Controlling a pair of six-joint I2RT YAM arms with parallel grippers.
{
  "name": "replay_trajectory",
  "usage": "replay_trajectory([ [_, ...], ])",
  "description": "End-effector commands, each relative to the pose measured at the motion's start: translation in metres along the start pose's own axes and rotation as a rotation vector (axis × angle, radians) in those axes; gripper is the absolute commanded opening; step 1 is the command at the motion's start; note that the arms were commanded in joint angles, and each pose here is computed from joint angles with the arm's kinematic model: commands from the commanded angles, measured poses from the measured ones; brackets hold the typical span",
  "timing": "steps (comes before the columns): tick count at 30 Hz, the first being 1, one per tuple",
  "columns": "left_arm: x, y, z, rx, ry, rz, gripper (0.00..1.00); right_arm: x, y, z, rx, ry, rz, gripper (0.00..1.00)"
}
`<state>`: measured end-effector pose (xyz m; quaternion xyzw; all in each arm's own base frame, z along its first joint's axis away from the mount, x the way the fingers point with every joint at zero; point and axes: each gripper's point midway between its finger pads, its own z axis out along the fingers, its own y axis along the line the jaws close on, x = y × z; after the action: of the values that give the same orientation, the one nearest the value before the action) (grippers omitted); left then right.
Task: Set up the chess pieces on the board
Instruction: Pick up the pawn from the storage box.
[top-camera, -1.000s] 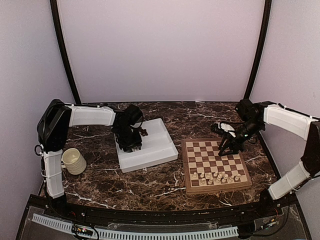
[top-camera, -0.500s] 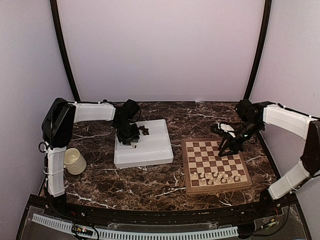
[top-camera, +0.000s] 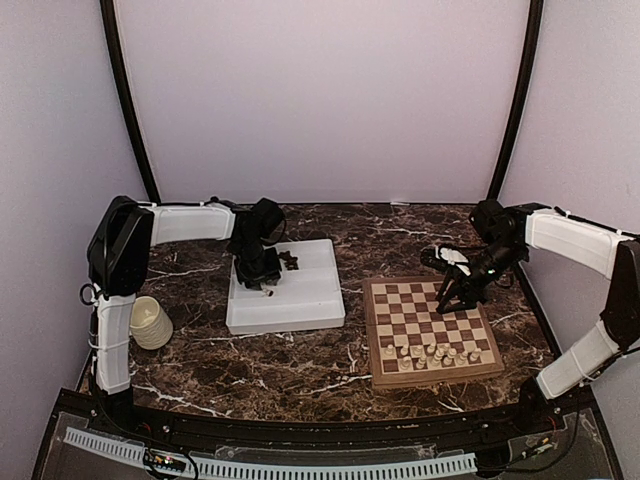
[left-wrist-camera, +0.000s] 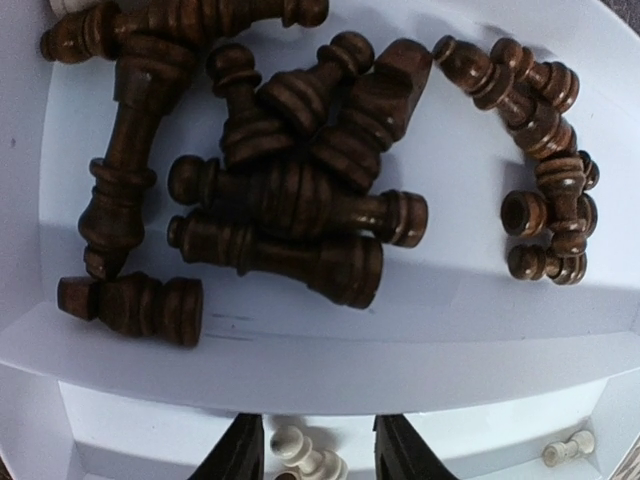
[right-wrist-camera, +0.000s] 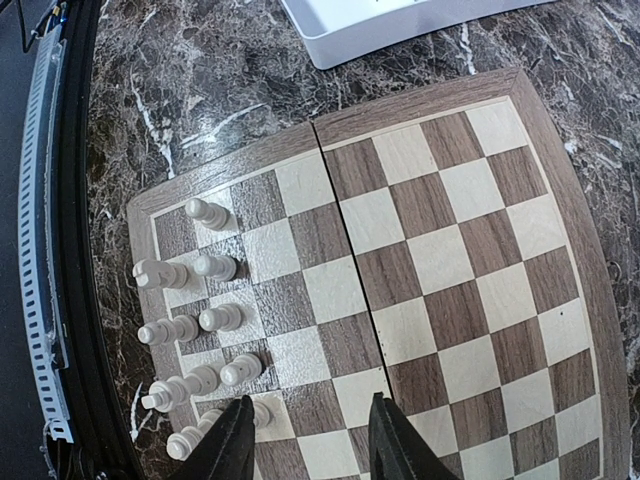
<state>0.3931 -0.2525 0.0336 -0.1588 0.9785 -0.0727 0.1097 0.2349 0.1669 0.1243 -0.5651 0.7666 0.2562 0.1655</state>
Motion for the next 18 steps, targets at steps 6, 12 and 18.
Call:
replay_trajectory([
  [6,0.031,0.006,-0.008,-0.006,0.054,-0.002,0.39,0.003,0.004,0.004,-0.023,0.009,0.007,0.4],
  [12,0.037,0.001,-0.008,-0.002,0.062,0.014,0.32,0.004,0.006,0.004,-0.023,0.015,0.009,0.4],
  [18,0.028,-0.012,-0.006,0.044,0.033,0.053,0.23,0.003,0.006,0.003,-0.024,0.017,0.011,0.4],
])
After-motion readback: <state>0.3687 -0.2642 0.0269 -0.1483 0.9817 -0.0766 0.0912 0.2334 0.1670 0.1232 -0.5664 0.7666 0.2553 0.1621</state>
